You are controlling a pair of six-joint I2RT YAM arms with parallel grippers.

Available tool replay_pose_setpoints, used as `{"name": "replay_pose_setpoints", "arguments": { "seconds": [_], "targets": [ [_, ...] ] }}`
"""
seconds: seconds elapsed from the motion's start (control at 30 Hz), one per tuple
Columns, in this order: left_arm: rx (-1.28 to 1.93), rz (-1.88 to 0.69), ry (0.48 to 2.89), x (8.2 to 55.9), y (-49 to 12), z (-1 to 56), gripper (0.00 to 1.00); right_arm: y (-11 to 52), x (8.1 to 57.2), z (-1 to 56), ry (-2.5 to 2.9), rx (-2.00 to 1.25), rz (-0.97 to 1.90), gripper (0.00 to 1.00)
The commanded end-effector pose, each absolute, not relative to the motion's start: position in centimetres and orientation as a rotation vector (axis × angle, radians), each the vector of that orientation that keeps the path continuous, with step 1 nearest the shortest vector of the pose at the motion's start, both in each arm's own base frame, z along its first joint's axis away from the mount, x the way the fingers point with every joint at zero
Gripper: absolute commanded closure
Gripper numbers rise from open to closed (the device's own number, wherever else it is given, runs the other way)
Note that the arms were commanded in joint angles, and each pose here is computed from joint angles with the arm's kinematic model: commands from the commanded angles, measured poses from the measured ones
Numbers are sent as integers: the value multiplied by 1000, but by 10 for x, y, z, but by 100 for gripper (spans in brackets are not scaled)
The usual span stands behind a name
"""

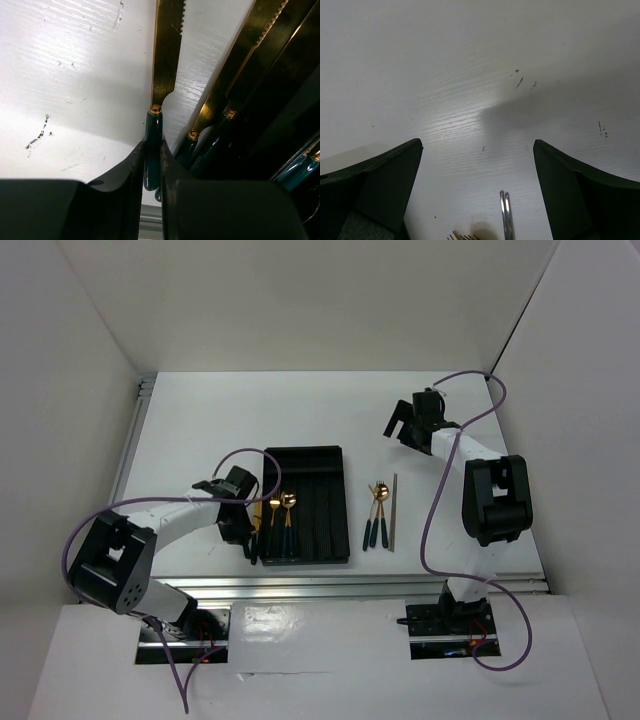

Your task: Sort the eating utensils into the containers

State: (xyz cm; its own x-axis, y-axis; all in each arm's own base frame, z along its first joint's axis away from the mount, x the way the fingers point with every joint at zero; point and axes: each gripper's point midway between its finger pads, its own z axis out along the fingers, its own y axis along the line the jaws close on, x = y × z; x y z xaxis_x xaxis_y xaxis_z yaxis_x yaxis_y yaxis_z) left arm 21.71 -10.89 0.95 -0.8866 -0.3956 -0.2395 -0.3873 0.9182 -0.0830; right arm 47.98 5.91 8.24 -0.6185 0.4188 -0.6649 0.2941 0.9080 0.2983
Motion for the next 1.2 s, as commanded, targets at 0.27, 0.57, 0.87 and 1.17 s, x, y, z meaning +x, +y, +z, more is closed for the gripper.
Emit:
{"name": "replay_pose_setpoints", "arguments": {
  "seconds": [0.27,0.57,0.87,1.17],
  "targets": [
    [-504,57,2667,246,-90,77,100,59,493,108,2219,505,229,0],
    [-240,-276,2577,276,-135,147,100,62,488,106,2236,497,247,0],
    [-65,-494,2548,290,-206,140,100,60,473,129,2205,502,262,0],
    [-120,-552,2603,287,-238,109,100,64,431,141,2216,506,319,39]
  ]
}}
